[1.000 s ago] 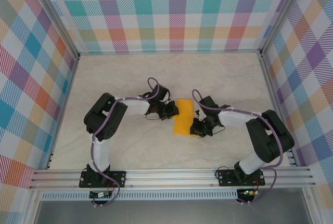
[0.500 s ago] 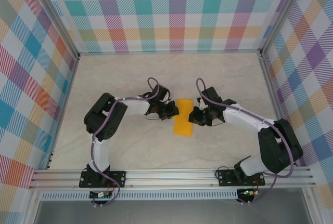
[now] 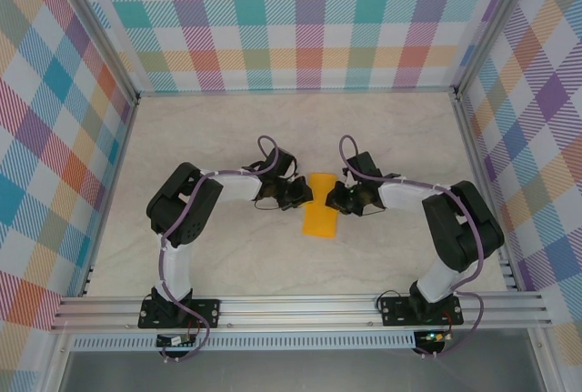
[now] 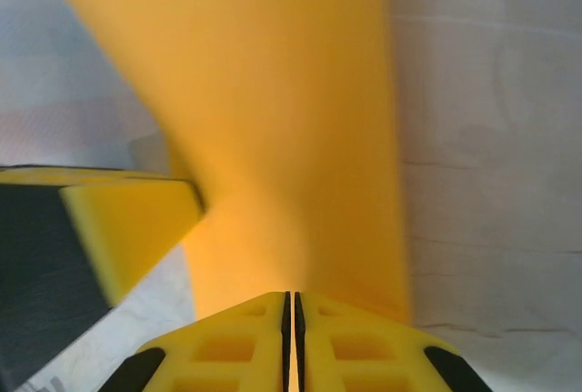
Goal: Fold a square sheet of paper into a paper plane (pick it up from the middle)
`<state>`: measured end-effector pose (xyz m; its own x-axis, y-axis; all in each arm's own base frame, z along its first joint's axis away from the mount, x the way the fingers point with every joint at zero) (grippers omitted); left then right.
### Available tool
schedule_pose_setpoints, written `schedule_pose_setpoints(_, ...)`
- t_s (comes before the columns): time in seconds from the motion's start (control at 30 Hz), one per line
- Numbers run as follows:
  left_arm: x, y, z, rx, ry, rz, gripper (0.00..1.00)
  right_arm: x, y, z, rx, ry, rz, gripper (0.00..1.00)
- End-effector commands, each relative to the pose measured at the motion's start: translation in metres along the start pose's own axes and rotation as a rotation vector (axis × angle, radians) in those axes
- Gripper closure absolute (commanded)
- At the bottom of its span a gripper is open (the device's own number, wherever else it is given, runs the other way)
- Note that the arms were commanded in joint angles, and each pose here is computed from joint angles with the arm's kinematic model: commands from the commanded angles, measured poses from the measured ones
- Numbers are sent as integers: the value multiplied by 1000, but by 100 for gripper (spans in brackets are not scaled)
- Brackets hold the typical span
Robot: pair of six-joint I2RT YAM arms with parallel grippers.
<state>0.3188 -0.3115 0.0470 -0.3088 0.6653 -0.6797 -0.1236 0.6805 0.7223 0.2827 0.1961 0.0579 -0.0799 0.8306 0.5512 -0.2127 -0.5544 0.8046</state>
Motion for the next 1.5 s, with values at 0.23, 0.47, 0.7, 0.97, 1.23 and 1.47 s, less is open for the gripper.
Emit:
schedule_pose_setpoints(0.23, 73, -14, -20, 54, 103, 279, 92, -27, 24, -2, -33, -63, 19, 87)
schedule_pose_setpoints(0.47, 72, -12, -20, 52, 100, 279, 92, 7, 37, 21, -79, -3, 113, 86)
schedule_pose_setpoints(0.7, 71, -12, -19, 51, 100, 287, 93, 14, 8, 35, -29, 14, 130, 87)
schedule_pose_setpoints(0.97, 77, -10, -21, 57, 83, 329, 93, -21, -9, 43, -97, -56, 80, 87)
schedule_pose_setpoints(1.23, 91, -8, -27, 78, 95, 379, 93, -25, 6, 49, -178, -87, 84, 87)
schedule_pose_setpoints(1.47, 89, -8, -26, 76, 93, 374, 93, 1, 0, 68, -173, -27, 102, 87)
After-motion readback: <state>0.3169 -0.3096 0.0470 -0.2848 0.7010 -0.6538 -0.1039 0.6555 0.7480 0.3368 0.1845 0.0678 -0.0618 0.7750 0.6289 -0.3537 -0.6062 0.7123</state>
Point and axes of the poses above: each hand's point on the last joint's axis, 136 mm out from that joint toward the fingers, its own y axis back along the fingers, its own x axis along the line the jaws close on, z = x × y, the point moved 4 cm from there along y, back along the fingers, and after that the axes turned 14 degrees about y, right-handed, at the moved point
